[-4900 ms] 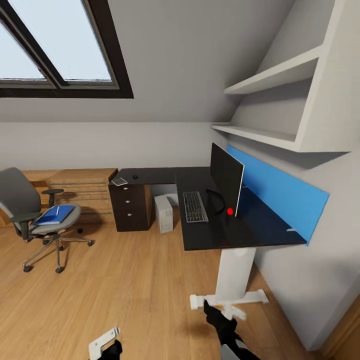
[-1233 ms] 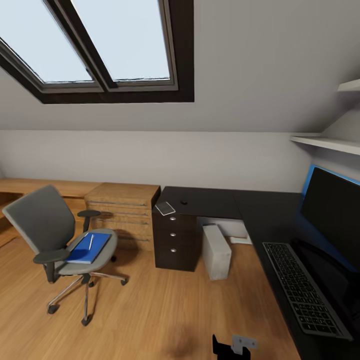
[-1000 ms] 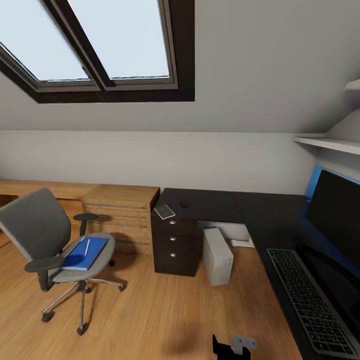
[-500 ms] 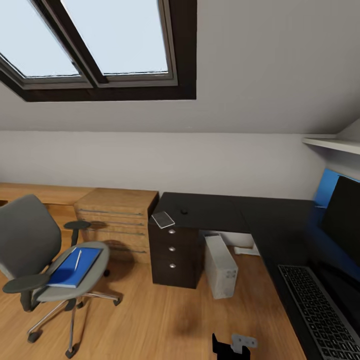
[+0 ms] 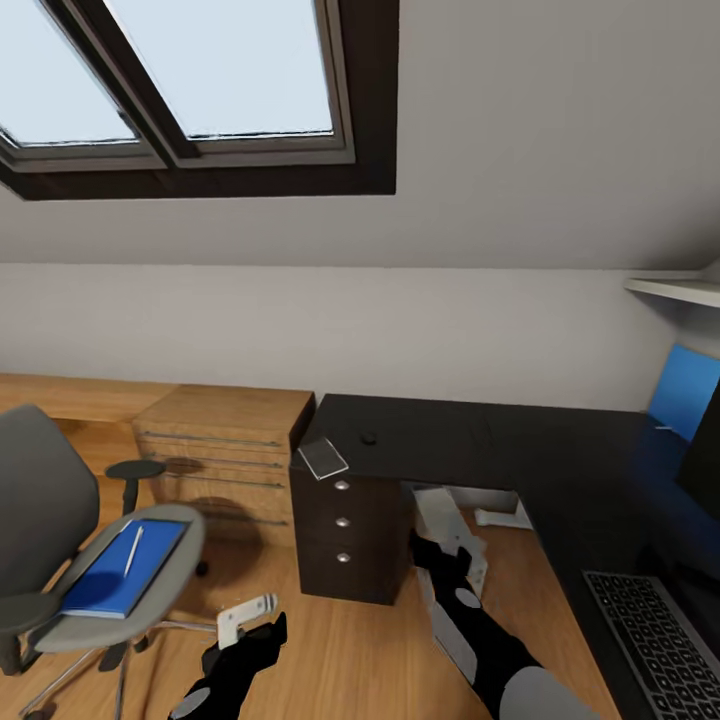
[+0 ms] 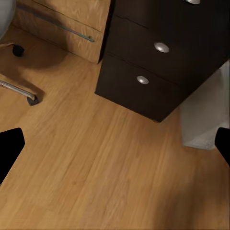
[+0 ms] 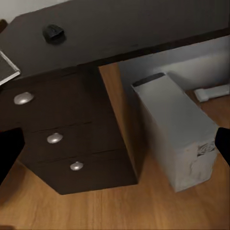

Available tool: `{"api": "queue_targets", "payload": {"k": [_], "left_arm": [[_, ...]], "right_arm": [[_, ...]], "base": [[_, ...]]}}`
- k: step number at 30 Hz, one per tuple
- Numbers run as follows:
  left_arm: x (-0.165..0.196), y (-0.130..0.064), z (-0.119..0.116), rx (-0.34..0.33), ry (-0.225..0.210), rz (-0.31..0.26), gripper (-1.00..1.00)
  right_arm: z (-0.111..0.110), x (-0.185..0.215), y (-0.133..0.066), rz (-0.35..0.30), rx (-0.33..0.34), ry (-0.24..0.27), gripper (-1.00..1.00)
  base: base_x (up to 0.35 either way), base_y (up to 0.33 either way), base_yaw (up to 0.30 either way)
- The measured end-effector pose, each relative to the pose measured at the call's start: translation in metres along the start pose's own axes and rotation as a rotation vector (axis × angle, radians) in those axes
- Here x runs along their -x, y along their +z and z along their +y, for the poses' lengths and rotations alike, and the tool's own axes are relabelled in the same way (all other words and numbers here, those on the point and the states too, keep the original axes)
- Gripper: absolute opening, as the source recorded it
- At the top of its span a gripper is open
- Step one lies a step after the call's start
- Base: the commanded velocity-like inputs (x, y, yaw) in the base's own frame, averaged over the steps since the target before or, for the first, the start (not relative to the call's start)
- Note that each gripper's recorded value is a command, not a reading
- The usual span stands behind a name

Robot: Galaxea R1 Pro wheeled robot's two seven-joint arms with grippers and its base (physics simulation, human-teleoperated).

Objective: In the bedroom, organize the workspace by keeping the computer under the desk, ensuring the monitor is on the desk, placing the keyboard on the desk next to the monitor, placing the mouse on the desk next to the keyboard, moving the folder from the swivel chair onto the desk next to the mouse, stacking the notebook on top of the folder with the pen on top of the notebook, and positioning the swivel chair next to the desk.

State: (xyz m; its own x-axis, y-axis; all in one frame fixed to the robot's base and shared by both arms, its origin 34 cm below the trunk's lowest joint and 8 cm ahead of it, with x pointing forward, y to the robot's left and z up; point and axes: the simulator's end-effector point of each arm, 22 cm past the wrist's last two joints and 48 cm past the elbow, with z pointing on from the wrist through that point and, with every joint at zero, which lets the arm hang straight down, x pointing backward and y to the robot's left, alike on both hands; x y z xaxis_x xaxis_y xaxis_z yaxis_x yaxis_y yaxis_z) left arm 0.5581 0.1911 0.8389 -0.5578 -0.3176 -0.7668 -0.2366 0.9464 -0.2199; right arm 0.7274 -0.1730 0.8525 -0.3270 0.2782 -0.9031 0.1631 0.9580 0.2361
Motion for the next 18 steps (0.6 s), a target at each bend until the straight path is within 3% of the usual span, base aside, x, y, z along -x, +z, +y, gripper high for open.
{"api": "queue_targets", "payload": {"k": [5,6,9,11,18], "left_arm": [[0.016,-0.009,-0.016,-0.022,0.010,0.002,1.00],[0.024,-0.007,-0.008,-0.007,-0.001,-0.007,1.00],[0.031,-0.002,0.015,0.038,-0.026,-0.011,1.00],[0.042,0.001,0.041,0.081,-0.016,-0.031,1.00],[0.052,-0.002,0.042,0.073,0.002,-0.054,1.00]], "right_arm": [[0.027,0.073,0.029,0.040,0.009,-0.058,1.00],[0.036,0.092,0.035,0.059,0.014,-0.077,1.00],[0.031,0.087,0.038,0.076,-0.001,-0.079,1.00],[0.026,0.089,0.039,0.057,-0.013,-0.069,1.00],[0.030,0.089,0.038,0.050,-0.006,-0.066,1.00]], "base": [[0.326,0.000,0.000],[0.326,0.000,0.000],[0.326,0.000,0.000],[0.326,0.000,0.000],[0.326,0.000,0.000]]}}
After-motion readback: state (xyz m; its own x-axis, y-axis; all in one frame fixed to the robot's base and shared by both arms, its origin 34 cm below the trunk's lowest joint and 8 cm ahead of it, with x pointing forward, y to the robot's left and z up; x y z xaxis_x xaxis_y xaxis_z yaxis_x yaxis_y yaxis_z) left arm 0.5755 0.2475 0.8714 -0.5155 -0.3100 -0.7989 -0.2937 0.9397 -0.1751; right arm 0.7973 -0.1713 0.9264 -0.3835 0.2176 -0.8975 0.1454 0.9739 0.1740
